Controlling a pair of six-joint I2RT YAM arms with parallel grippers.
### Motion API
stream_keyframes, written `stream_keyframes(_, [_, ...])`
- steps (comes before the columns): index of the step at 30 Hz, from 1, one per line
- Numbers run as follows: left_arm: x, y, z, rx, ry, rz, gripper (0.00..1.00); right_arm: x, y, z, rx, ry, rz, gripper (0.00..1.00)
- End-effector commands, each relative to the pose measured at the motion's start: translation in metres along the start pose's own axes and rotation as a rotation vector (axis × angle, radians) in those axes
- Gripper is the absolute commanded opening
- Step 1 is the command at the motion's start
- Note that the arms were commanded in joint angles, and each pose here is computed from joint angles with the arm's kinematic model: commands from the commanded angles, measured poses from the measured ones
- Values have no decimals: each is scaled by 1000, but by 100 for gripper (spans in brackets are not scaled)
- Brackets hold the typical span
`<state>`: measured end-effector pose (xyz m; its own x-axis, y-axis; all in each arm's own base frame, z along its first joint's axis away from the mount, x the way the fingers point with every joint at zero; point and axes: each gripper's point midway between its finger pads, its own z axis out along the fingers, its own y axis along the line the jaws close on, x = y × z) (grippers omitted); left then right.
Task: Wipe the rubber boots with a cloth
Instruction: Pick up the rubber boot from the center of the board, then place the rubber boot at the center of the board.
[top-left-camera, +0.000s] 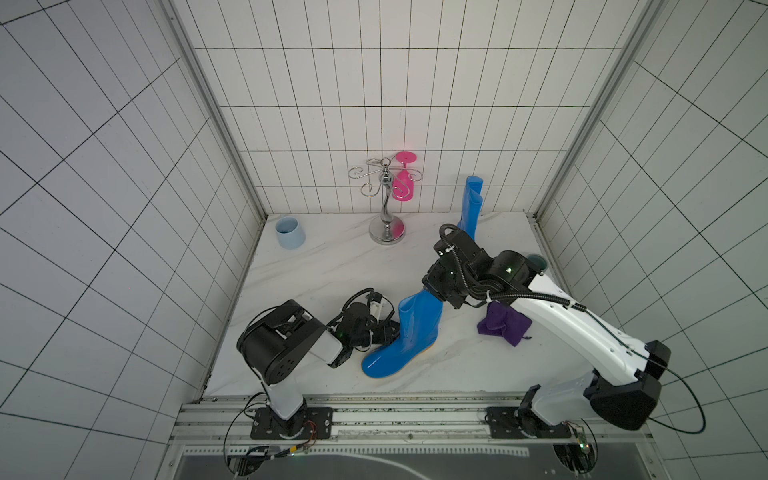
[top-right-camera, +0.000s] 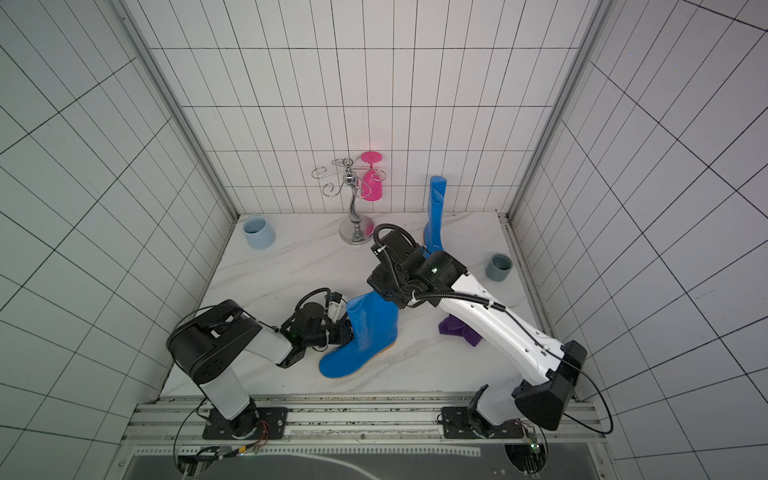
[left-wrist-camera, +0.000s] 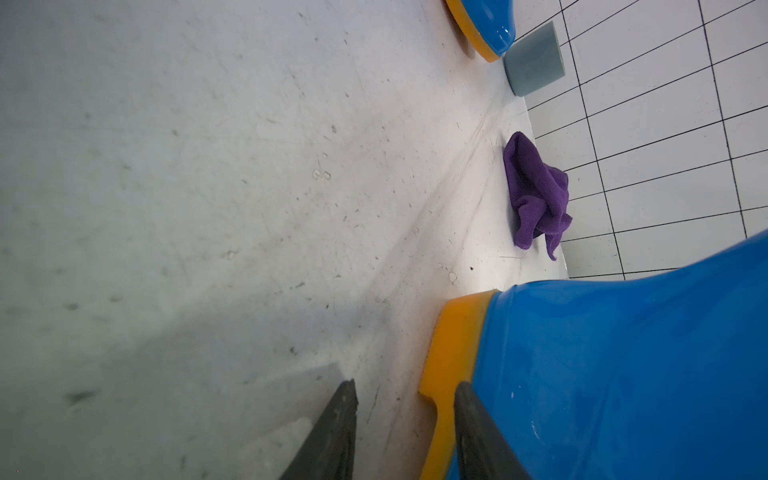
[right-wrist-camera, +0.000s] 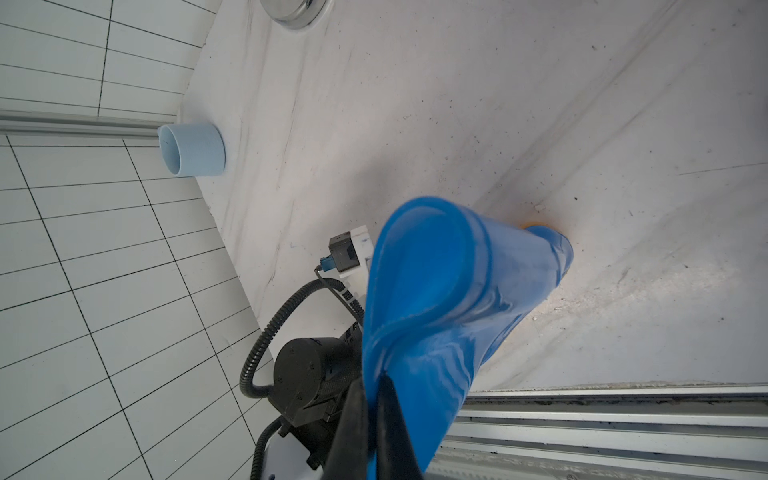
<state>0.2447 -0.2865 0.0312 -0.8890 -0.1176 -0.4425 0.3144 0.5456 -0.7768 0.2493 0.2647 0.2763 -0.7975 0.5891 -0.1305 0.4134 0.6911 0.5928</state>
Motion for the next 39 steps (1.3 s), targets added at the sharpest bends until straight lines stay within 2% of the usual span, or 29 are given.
stream_keyframes(1, [41, 36, -3, -120, 123, -90, 40, -8, 12, -23, -29, -13, 21, 0])
stream_keyframes(5, [41, 36, -4, -123, 120, -91, 40, -17, 10, -25, -14, -27, -20, 0])
stream_keyframes(13, [41, 38, -5, -124, 119, -95, 40, -73, 17, -45, 61, -122, -203, 0])
stream_keyframes(24, [44, 46, -1, -148, 130, -106, 40, -146, 35, -28, 98, -170, -363, 0])
stream_keyframes(34, [45, 51, 2, -169, 135, -112, 40, -220, 36, 0, 94, -200, -420, 0])
stream_keyframes(39, [46, 54, 4, -180, 144, -118, 40, -249, 38, 15, 40, -190, -425, 0])
